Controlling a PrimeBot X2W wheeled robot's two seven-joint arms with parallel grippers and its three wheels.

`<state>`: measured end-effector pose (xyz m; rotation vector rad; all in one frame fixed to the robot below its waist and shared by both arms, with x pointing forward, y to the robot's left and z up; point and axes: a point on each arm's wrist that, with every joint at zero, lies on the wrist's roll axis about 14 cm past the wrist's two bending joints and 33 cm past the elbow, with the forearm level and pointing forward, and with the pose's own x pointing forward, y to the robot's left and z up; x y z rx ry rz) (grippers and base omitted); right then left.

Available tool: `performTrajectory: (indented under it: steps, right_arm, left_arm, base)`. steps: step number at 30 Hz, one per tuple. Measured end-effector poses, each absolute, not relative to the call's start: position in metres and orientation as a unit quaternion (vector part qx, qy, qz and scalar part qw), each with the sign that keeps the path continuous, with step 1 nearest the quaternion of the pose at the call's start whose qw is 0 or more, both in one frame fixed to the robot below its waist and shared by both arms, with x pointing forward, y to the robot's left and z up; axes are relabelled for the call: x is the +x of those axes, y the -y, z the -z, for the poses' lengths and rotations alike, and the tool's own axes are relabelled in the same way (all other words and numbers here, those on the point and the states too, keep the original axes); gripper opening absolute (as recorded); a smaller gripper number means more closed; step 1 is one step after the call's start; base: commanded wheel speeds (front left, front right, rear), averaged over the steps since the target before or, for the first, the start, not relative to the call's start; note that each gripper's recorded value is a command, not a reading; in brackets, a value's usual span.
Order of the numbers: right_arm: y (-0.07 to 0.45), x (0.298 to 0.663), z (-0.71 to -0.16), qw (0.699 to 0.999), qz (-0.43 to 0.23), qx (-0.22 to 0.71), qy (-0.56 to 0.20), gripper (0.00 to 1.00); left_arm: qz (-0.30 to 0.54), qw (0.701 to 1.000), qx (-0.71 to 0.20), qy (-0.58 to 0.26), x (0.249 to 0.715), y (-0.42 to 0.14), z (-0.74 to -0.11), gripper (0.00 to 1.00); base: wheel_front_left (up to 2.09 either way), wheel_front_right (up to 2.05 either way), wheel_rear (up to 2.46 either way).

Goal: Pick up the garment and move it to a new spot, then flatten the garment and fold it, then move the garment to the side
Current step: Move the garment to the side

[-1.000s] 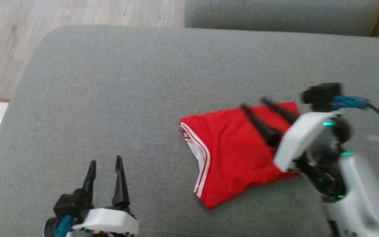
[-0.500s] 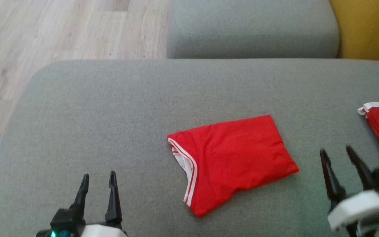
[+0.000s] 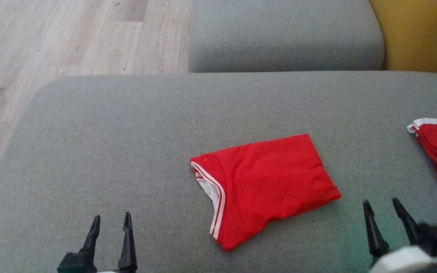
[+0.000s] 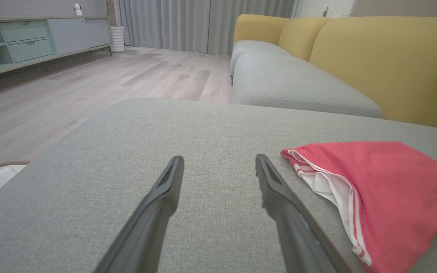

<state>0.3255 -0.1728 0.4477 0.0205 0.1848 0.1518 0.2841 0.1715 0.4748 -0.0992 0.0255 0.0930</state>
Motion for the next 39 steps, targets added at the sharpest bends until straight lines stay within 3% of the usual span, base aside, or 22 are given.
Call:
performTrajectory:
  steps: [5, 10, 16, 22, 23, 24, 27, 30, 35, 39]
  right_arm:
    - [0.16, 0.363, -0.466, 0.987, -0.105, 0.026, -0.117, 1.0]
    - [0.146, 0.42, -0.464, 0.956, -0.141, 0.062, -0.248, 1.0]
    - [0.126, 0.432, -0.406, 0.896, -0.156, 0.095, -0.405, 1.0]
    - [0.111, 0.435, -0.374, 0.862, -0.163, 0.078, -0.474, 1.0]
    - [0.105, 0.437, -0.373, 0.858, -0.168, 0.086, -0.478, 0.3]
    - [0.1, 0.44, -0.375, 0.857, -0.172, 0.097, -0.476, 0.0]
    - [0.09, 0.449, -0.385, 0.861, -0.176, 0.135, -0.458, 0.0]
    - [0.111, 0.464, -0.402, 0.885, -0.149, 0.151, -0.415, 0.0]
    - [0.2, 0.49, -0.446, 0.933, -0.055, 0.132, -0.33, 0.0]
    - [0.282, 0.489, -0.478, 0.953, 0.032, 0.111, -0.28, 0.0]
  left_arm:
    - [-0.045, 0.998, -0.048, -0.021, 0.289, -0.17, -0.472, 1.0]
    - [-0.033, 0.998, -0.048, -0.023, 0.312, -0.163, -0.473, 1.0]
    - [-0.044, 0.997, -0.051, -0.028, 0.326, -0.165, -0.471, 1.0]
    - [-0.068, 0.995, -0.054, -0.042, 0.326, -0.173, -0.463, 1.0]
    - [-0.07, 0.995, -0.054, -0.044, 0.326, -0.174, -0.462, 1.0]
    - [-0.072, 0.995, -0.053, -0.045, 0.327, -0.175, -0.461, 1.0]
    - [-0.074, 0.995, -0.051, -0.048, 0.33, -0.174, -0.46, 1.0]
    - [-0.059, 0.996, -0.053, -0.044, 0.34, -0.166, -0.461, 1.0]
    - [0.005, 0.998, -0.054, -0.043, 0.359, -0.132, -0.46, 1.0]
    - [0.066, 0.996, -0.054, -0.03, 0.38, -0.098, -0.464, 1.0]
  base:
    - [0.0, 0.0, 0.0]
    - [0.0, 0.0, 0.0]
    - [0.0, 0.0, 0.0]
    - [0.0, 0.0, 0.0]
    - [0.0, 0.0, 0.0]
    - [0.0, 0.0, 0.0]
    - [0.0, 0.0, 0.0]
    - [0.0, 0.0, 0.0]
    - [0.0, 0.0, 0.0]
    - [0.0, 0.0, 0.0]
